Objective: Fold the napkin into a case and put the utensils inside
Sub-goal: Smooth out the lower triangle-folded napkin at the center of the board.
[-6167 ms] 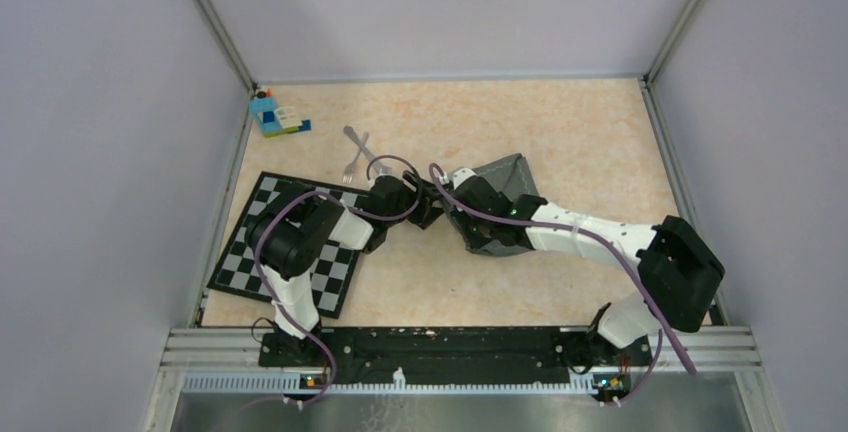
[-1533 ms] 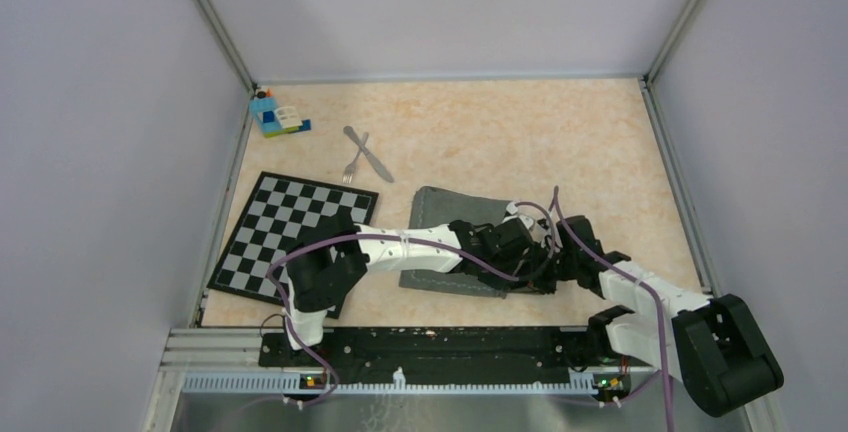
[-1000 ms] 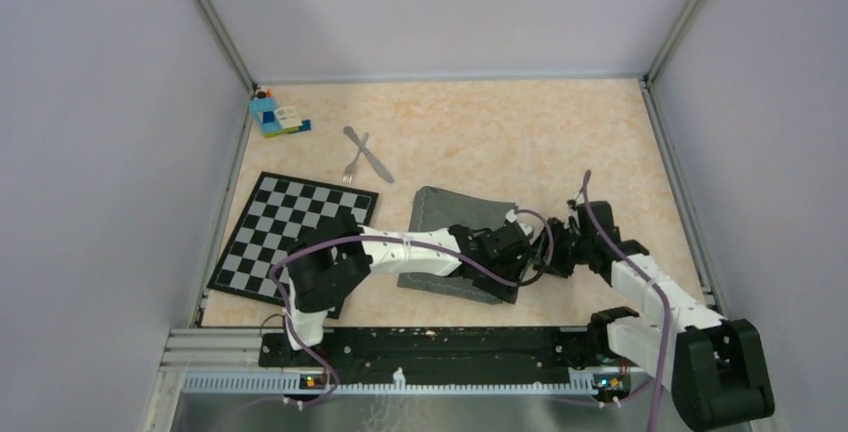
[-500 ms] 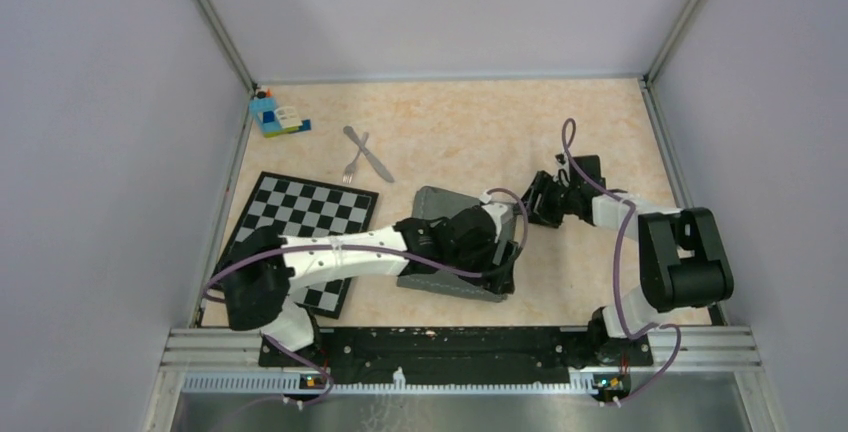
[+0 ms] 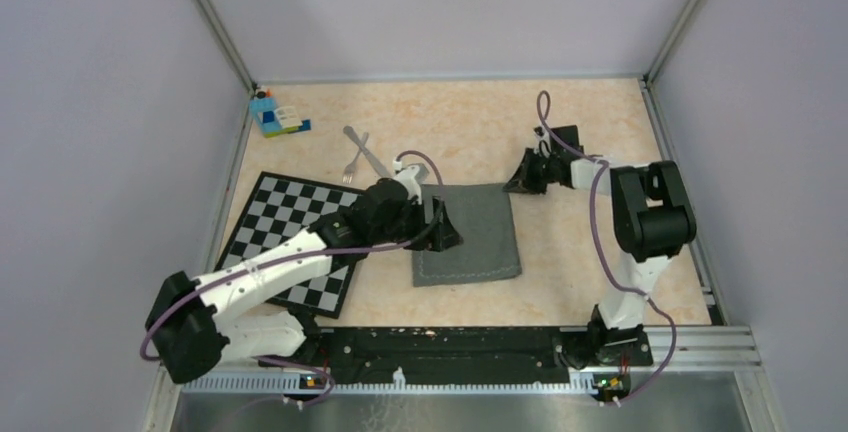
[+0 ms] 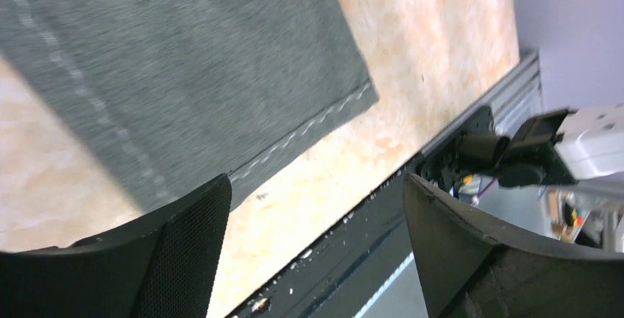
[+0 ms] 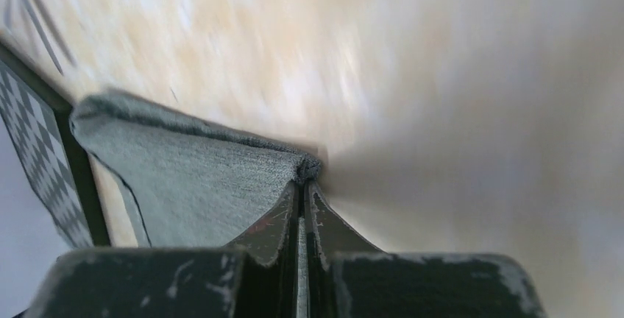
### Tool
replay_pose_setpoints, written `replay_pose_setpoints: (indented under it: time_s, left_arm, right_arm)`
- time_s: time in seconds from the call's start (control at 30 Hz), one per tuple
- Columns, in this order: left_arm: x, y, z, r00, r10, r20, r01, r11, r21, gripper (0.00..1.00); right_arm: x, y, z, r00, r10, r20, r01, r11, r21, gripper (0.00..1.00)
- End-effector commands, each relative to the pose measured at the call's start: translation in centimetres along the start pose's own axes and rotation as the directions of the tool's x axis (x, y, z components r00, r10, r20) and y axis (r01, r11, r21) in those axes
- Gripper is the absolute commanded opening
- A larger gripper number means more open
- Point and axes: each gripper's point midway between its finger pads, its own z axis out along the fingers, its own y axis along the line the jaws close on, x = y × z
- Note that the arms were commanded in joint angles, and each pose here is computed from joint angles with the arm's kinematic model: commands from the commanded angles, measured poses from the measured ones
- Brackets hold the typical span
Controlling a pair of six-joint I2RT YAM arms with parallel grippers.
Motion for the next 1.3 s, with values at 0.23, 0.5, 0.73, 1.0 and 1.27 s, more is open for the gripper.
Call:
replay_pose_setpoints:
  time_s: [0.23,0.5,0.73,1.0,1.27]
  left_arm:
    - [-10.1,3.9,-1.1,0.950,-0.152,0.274,0.135,0.987,0.082,0.85]
    - [-14.5,8.4,4.7,0.960,-0.170,0.223,0.160,0.985,0.062,0.44]
    - [-14.4,13.2,8.7,0.968,-0.177,0.177,0.189,0.980,-0.056,0.30]
    - [-11.4,18.2,10.8,0.971,-0.196,0.133,0.219,0.958,-0.187,0.25]
    - [-11.8,20.1,10.7,0.986,-0.144,0.086,0.162,0.948,-0.273,0.29]
  right_arm:
    - [-5.7,3.1,-1.9,0.943,-0.327,-0.068,0.332,0.895,0.298,0.50]
    - [7.1,10.0,-5.2,0.957,-0.185,-0.223,0.107,0.941,-0.321,0.17]
    - [9.8,4.0,-5.8,0.969,-0.052,-0.240,-0.014,0.964,-0.265,0.00]
    - [9.9,-0.6,-5.8,0.984,0.070,-0.165,-0.094,0.986,-0.141,0.00]
    - [8.9,-1.1,-6.7,0.995,0.019,-0.095,-0.024,0.998,-0.053,0.05]
